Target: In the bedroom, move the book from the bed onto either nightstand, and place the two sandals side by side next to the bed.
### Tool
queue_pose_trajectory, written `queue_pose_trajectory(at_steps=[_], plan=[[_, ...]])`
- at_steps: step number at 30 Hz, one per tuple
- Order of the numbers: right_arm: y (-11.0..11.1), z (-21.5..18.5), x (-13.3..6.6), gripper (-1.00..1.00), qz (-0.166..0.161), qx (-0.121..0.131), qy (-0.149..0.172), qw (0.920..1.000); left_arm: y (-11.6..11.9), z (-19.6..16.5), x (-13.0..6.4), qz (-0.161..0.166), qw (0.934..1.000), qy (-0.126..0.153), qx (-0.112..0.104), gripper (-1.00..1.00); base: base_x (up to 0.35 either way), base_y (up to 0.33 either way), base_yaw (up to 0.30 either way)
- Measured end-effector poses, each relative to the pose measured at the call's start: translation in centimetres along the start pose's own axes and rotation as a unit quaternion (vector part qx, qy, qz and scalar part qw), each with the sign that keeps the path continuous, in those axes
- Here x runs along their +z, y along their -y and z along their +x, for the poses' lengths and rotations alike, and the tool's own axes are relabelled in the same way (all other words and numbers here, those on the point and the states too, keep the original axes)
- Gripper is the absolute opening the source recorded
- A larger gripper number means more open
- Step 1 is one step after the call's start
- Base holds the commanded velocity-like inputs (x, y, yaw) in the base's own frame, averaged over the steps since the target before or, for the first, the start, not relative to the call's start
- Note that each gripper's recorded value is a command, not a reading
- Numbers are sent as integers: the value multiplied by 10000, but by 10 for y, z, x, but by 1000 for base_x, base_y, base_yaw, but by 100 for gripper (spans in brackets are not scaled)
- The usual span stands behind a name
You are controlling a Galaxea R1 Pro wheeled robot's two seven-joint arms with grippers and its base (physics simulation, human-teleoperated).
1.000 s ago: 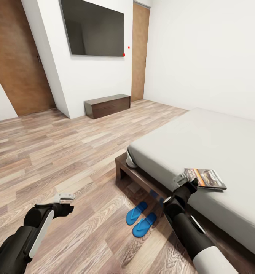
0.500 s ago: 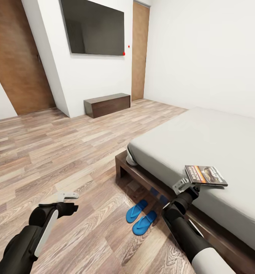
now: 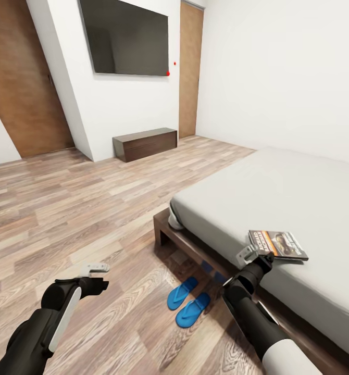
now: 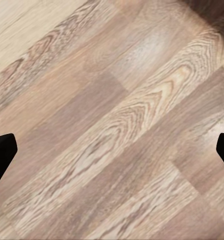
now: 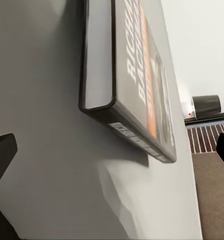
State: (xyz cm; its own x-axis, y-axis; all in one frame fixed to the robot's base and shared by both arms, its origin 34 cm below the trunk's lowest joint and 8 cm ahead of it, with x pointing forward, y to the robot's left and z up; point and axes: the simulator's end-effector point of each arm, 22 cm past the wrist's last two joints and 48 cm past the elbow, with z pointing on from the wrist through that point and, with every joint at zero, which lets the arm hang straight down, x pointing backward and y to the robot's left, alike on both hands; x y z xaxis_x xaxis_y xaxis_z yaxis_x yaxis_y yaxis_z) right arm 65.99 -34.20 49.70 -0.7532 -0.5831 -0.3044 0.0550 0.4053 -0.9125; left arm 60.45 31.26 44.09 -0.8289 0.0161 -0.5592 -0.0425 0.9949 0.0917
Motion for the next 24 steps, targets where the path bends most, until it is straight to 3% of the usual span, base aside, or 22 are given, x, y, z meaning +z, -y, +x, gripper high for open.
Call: queue_pose_trajectory(at_steps=[19,24], plan=[[-1,0,0,100,-9,8,1,10000,-6,-1,-1,-133,9999,10,-11,100,13,-9,0],[9,-6,-1,100,-17,9,2,10000,-6,-10,-8,-130,9999,11,-8,100,2,0,0]])
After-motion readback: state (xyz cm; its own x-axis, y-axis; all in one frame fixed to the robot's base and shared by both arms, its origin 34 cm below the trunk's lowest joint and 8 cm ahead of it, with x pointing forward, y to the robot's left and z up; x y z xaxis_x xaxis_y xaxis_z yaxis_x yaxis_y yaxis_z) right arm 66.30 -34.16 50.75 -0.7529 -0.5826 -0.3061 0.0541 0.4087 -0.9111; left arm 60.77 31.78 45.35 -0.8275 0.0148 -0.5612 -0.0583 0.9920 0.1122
